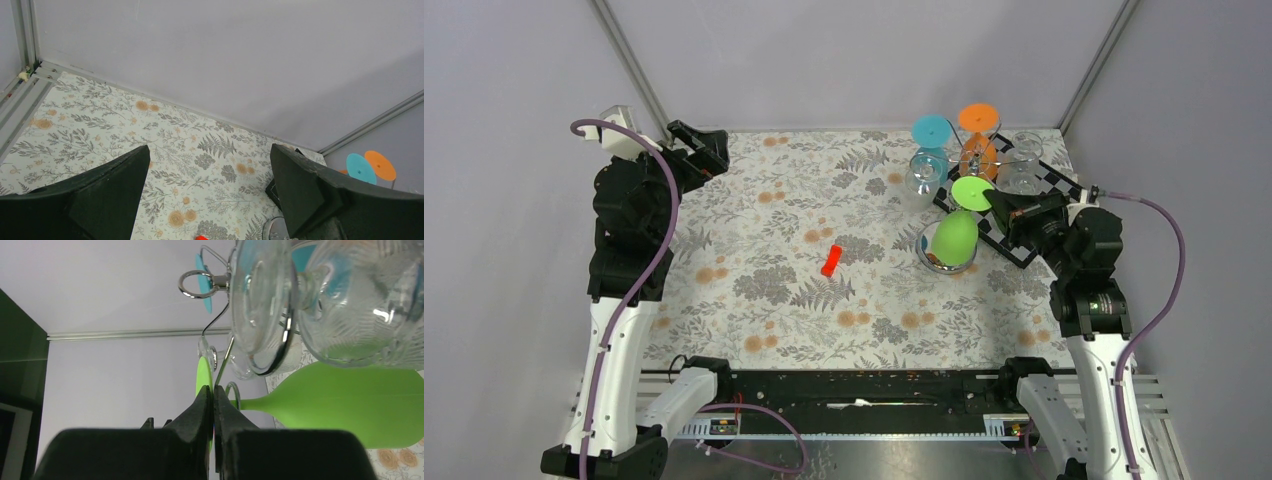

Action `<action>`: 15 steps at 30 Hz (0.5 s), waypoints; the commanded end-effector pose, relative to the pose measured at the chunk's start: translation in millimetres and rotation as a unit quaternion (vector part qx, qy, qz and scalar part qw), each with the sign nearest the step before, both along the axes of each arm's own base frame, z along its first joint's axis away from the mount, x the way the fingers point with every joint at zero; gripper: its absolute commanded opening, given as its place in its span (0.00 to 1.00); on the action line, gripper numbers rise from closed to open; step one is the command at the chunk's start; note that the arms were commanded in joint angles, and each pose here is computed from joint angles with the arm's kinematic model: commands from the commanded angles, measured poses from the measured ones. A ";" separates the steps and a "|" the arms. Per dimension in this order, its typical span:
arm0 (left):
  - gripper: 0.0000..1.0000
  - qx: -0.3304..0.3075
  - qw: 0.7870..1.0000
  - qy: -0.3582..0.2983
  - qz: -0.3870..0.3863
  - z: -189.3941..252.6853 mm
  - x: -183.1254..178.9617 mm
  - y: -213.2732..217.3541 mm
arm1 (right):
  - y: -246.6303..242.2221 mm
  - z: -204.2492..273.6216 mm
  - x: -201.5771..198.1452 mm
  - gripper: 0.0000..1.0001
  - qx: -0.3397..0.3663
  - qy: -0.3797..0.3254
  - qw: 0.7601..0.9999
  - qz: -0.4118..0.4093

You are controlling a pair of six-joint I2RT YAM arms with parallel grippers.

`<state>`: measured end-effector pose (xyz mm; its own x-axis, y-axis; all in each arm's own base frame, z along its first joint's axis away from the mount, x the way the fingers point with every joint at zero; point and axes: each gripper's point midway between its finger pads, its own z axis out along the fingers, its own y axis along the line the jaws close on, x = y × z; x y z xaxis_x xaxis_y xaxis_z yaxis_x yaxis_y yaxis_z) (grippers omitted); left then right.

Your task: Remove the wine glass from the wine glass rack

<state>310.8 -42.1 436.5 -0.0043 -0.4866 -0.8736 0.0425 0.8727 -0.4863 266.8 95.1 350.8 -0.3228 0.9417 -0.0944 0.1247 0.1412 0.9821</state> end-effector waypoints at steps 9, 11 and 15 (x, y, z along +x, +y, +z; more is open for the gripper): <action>0.99 -0.012 1.000 -0.025 0.012 17.6 -1.9 4.4 | 12.8 45.0 -5.6 0.00 -0.038 -0.089 0.994 0.046; 0.99 -0.013 1.000 -0.024 0.011 17.4 -1.3 4.1 | 14.6 42.2 -5.0 0.00 -0.039 -0.083 0.994 0.053; 0.99 -0.013 1.000 -0.023 0.011 16.5 -0.3 3.8 | 19.7 43.5 -6.1 0.00 -0.032 -0.089 0.993 0.068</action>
